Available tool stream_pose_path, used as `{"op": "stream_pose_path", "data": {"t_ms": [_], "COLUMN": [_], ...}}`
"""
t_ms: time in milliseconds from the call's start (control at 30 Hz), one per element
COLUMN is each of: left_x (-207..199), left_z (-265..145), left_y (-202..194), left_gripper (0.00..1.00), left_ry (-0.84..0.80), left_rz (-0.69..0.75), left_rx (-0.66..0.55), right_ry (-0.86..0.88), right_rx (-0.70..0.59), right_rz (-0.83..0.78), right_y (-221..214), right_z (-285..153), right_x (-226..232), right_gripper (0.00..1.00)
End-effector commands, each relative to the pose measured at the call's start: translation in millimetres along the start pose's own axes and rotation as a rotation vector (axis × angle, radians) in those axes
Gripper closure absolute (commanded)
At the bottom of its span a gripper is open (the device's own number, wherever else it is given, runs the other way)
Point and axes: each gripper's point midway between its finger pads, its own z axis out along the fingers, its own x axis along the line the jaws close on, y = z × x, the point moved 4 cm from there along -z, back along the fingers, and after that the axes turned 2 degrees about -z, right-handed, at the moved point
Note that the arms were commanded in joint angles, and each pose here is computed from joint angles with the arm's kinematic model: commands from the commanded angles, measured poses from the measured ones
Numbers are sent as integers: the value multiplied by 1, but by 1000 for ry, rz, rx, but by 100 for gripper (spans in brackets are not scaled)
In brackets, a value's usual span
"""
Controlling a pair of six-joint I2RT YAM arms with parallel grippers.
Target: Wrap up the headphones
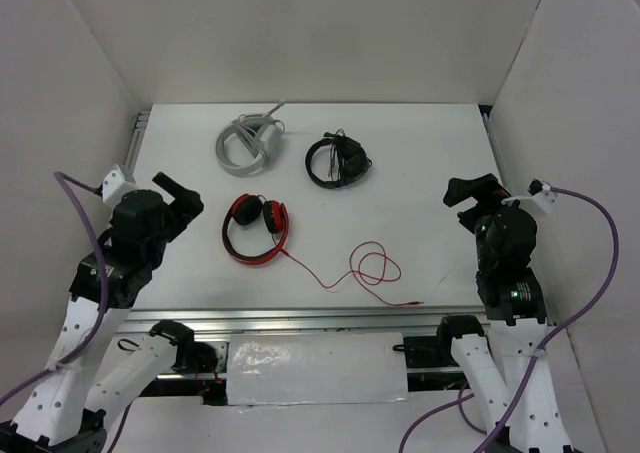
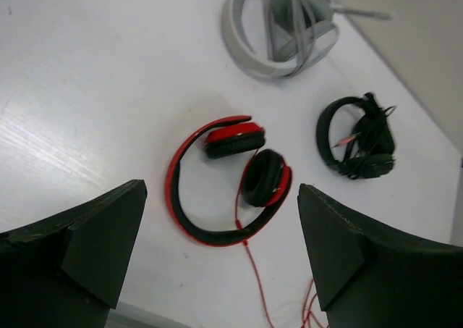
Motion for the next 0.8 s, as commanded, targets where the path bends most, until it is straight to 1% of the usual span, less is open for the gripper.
{"op": "stream_pose_path", "data": {"t_ms": [0,33,100,233,433,667,767], "left_x": [12,14,20,32,55,63,64], "left_z": [12,16,28,60,93,123,133], "left_y": [-21,-26,-48,-90,-134,-166,-179], "left_gripper": [1,1,1,1,1,1,7], "left_ry": [45,58,76,100,190,219,227], "left_rz": [49,55,76,89,100,85,75], "left_rx": [61,77,147,236,322,370,401], "right_ry": [-10,-9,-7,10,-33,-23,-26], "right_rx": [-39,-36,-40,-12,45,87,94], "right_rz": [11,7,10,-13,-35,-33,-37], "right_y": [13,12,11,3,-12,-25,-28], "right_z": [-6,-6,-6,-2,10,20,21], "right_x": [2,2,1,0,-8,-8,-10], "right_gripper": [0,0,0,0,0,0,0]}}
